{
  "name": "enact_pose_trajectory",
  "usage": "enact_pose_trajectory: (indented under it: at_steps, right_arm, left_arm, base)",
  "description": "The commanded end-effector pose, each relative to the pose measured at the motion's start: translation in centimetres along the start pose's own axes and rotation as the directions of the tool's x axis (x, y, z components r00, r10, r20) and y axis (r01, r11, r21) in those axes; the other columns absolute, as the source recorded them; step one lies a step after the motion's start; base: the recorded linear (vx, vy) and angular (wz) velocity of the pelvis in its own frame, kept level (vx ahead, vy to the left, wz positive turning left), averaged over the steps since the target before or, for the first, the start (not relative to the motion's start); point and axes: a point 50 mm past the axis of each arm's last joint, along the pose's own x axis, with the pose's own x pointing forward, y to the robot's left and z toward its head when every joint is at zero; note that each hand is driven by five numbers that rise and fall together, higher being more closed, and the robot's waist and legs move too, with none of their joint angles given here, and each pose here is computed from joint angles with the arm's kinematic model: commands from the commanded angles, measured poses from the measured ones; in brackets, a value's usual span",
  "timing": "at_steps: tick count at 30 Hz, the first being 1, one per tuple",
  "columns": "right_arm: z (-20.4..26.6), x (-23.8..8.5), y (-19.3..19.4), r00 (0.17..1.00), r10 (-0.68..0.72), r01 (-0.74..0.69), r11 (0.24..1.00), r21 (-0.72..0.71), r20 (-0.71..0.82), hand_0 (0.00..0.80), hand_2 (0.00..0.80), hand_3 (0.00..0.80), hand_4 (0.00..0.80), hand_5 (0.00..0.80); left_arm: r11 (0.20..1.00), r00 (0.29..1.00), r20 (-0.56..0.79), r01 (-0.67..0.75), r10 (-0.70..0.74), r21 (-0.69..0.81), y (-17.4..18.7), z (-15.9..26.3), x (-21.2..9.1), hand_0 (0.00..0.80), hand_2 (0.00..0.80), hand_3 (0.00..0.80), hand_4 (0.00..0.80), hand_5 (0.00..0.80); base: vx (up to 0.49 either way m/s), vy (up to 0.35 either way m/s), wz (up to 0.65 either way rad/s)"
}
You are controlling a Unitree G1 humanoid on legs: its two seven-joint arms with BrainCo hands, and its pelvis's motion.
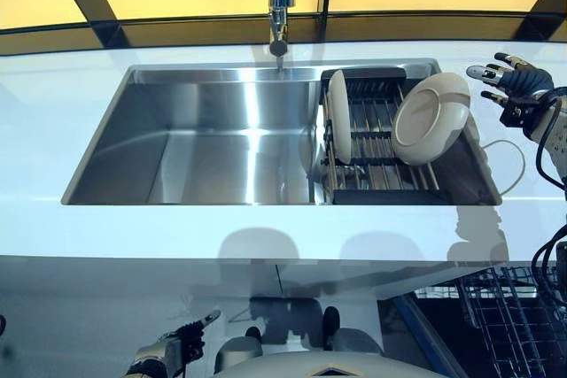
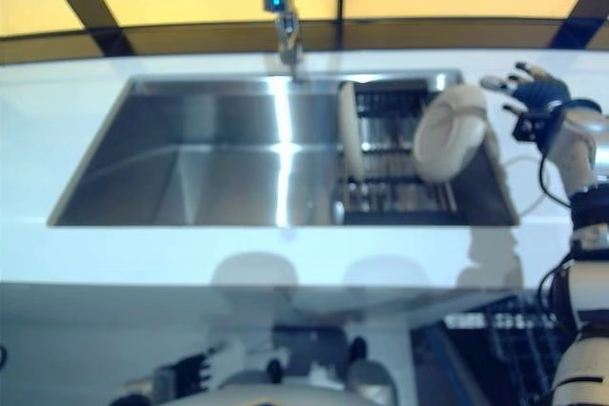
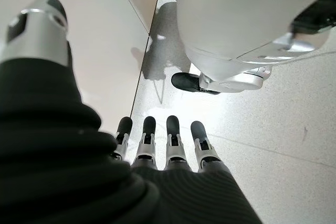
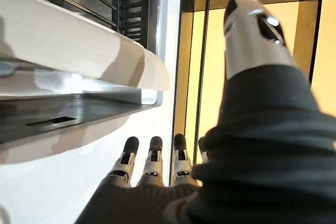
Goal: Take plates into dishwasher
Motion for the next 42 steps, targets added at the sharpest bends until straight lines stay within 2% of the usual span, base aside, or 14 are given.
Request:
enact_pose_trajectory:
  at_steps: [1, 42]
  right_arm:
    - [2.4, 0.3, 0.9, 0.997, 0.026, -0.026, 1.0, -0.007, 0.07, 0.0, 0.0, 0.0, 0.0, 0.0]
    - [0.1, 0.8, 2.0, 0.996, 0.088, -0.088, 0.996, 0.013, 0.014, 0.0, 0.0, 0.0, 0.0, 0.0]
  left_arm:
    - [0.997, 0.998, -0.014, -0.064, 0.065, 0.05, 2.0, 0.6, -0.3, 0.0, 0.0, 0.0, 0.0, 0.0]
    - [0.998, 0.999, 0.009, -0.046, 0.046, 0.037, 0.9, 1.3, -0.2, 0.0, 0.0, 0.0, 0.0, 0.0]
  base:
    - [0.0, 0.0, 0.0]
    - [0.0, 0.0, 0.0]
